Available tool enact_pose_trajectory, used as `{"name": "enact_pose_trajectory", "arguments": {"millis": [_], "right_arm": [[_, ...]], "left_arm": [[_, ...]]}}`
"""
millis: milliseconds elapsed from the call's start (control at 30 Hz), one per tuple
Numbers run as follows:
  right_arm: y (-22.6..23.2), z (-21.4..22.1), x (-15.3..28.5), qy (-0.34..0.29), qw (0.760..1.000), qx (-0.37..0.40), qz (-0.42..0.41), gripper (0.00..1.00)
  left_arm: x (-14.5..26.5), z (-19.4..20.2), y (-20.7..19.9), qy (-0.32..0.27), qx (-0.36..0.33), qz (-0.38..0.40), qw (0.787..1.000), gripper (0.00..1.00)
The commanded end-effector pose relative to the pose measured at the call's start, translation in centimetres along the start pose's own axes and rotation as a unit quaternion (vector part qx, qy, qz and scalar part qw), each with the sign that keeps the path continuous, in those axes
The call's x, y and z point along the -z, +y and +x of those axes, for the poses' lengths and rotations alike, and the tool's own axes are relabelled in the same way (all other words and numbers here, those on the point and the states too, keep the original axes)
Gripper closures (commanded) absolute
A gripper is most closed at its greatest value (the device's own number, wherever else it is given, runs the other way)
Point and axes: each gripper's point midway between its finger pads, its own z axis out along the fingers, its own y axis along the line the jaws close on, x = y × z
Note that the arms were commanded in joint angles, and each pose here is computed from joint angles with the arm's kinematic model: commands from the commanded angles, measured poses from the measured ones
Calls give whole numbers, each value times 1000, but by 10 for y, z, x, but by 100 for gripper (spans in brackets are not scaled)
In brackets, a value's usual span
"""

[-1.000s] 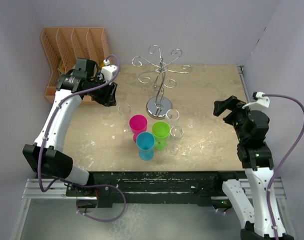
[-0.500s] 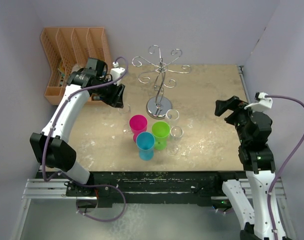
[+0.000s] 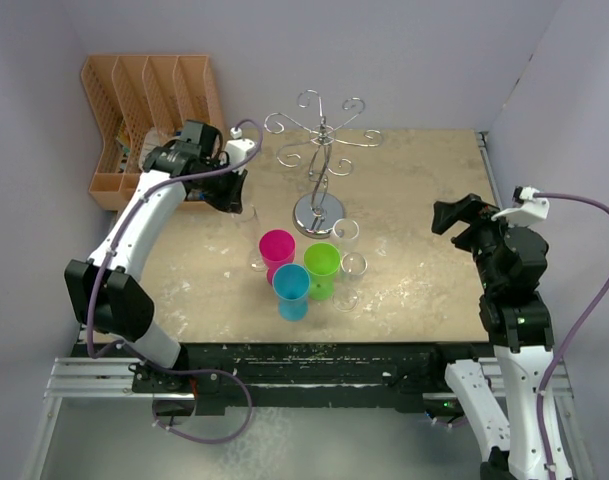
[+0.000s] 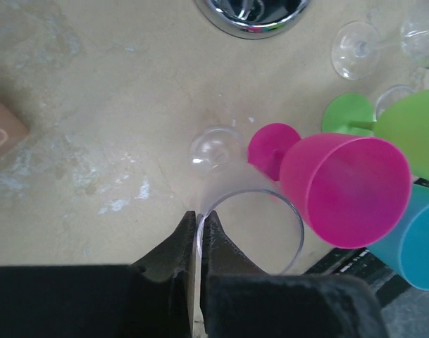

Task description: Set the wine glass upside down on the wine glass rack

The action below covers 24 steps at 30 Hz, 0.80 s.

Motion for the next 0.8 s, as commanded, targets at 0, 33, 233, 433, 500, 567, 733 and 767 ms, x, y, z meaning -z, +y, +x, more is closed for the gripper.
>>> {"name": "enact_pose_trajectory", "arguments": {"millis": [0, 33, 233, 433, 500, 567, 733, 767], "right_arm": [[8, -28, 10, -41, 999, 4, -9, 0], [8, -28, 10, -42, 999, 5, -8, 0], [10, -34, 11, -50, 999, 3, -10, 0], [16, -53, 15, -69, 997, -3, -13, 0], [19, -64, 18, -81, 997, -4, -12, 0], [21, -72, 21, -88, 996, -6, -12, 0], [48, -93, 29, -98, 993, 0, -67, 0], [57, -97, 31, -97, 991, -1, -87, 0]], "left_arm": [[4, 3, 6, -7, -12, -33, 999, 100], [7, 5, 8, -6, -13, -45, 999, 100], [61, -12, 25, -53, -52, -147, 986, 100], [143, -50, 26, -127, -105, -230, 959, 100], [168, -64, 18, -159, -127, -240, 949, 100], [189, -77, 10, -196, -143, -245, 939, 100], [240, -110, -21, -297, -180, -228, 910, 100], [252, -116, -28, -318, -188, -225, 902, 100]]}}
